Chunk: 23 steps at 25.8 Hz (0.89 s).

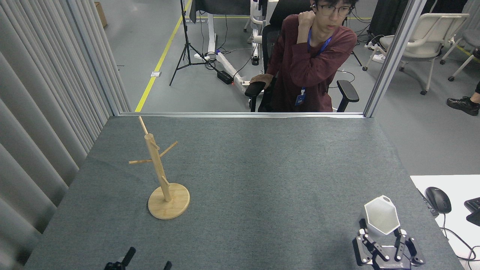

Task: Hang cup on storage rack
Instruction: 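Move the white cup with the right gripper toward the left gripper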

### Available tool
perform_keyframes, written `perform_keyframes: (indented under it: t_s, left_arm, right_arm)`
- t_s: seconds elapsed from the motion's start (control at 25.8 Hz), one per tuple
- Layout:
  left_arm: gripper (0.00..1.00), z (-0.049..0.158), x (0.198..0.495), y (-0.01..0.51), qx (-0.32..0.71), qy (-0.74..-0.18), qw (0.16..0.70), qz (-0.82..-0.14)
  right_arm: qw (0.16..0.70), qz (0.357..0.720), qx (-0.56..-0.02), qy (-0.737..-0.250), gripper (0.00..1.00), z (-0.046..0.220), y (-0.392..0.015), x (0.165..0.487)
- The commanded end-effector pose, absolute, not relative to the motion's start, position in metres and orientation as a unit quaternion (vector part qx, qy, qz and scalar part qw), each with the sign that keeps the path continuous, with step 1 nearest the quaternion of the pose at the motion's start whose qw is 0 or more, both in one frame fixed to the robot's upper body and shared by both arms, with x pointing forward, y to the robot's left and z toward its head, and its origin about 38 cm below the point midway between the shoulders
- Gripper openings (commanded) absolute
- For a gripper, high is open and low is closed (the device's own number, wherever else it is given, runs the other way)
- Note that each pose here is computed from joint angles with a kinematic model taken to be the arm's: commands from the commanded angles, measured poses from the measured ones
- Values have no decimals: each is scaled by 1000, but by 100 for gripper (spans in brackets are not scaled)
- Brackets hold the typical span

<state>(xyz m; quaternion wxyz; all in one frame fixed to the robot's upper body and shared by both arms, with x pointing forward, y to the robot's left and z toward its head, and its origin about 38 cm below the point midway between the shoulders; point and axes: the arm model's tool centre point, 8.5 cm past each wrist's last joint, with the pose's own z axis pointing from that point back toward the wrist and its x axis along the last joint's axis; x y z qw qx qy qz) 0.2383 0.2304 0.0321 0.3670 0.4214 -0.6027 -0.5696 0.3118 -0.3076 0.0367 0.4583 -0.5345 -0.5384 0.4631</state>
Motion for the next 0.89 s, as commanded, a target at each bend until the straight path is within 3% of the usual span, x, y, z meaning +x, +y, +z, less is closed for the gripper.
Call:
perform_keyframes:
  t_s: [0.0, 0.16, 0.31, 0.85]
  left_arm:
    - [99, 29, 239, 189, 381, -628, 338, -589]
    - [99, 22, 236, 152, 352, -633, 307, -617]
    - [99, 10, 232, 134, 349, -602, 271, -665]
    - [99, 25, 264, 110, 353, -599, 266, -668]
  right_arm:
    - [404, 469, -507, -599, 48, 64, -226, 326]
    - [351, 495, -472, -640, 42, 78, -143, 315]
    - [309, 525, -441, -659, 42, 80, -91, 294]
    - [276, 546, -414, -674, 43, 78, -42, 267]
